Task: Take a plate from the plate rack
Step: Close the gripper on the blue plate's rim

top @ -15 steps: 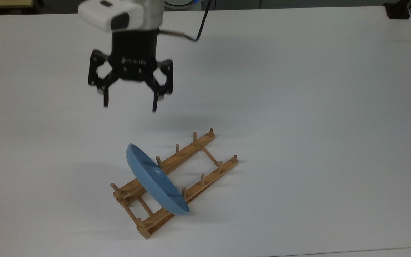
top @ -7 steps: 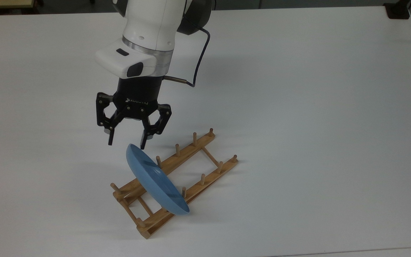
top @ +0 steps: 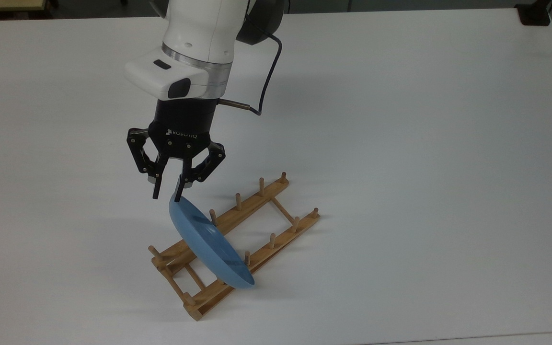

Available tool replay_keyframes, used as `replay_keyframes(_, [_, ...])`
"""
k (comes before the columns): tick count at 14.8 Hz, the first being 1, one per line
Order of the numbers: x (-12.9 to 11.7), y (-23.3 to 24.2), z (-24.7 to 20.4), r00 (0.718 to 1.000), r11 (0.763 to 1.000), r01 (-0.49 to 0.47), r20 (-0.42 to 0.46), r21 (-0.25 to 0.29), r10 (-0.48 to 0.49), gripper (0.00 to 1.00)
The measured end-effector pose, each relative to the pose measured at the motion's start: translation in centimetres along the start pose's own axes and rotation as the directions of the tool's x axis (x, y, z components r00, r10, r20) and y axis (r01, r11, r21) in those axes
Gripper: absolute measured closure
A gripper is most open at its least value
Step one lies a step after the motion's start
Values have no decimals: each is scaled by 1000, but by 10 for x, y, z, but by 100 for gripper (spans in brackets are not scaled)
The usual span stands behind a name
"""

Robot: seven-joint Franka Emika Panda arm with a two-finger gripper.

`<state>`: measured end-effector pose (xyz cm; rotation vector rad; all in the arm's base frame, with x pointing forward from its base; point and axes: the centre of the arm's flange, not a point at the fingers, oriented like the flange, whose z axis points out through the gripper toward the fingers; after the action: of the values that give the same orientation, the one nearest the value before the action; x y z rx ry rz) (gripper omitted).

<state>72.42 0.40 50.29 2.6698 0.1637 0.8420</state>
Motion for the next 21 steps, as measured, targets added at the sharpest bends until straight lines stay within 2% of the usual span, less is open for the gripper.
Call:
replay_keyframes(13, [-7, -9, 19, 1000, 1000, 11, 26, 7, -11, 66])
replay_keyframes(21, [-1, -7, 13, 1000, 1000, 7, 4, 7, -7, 75])
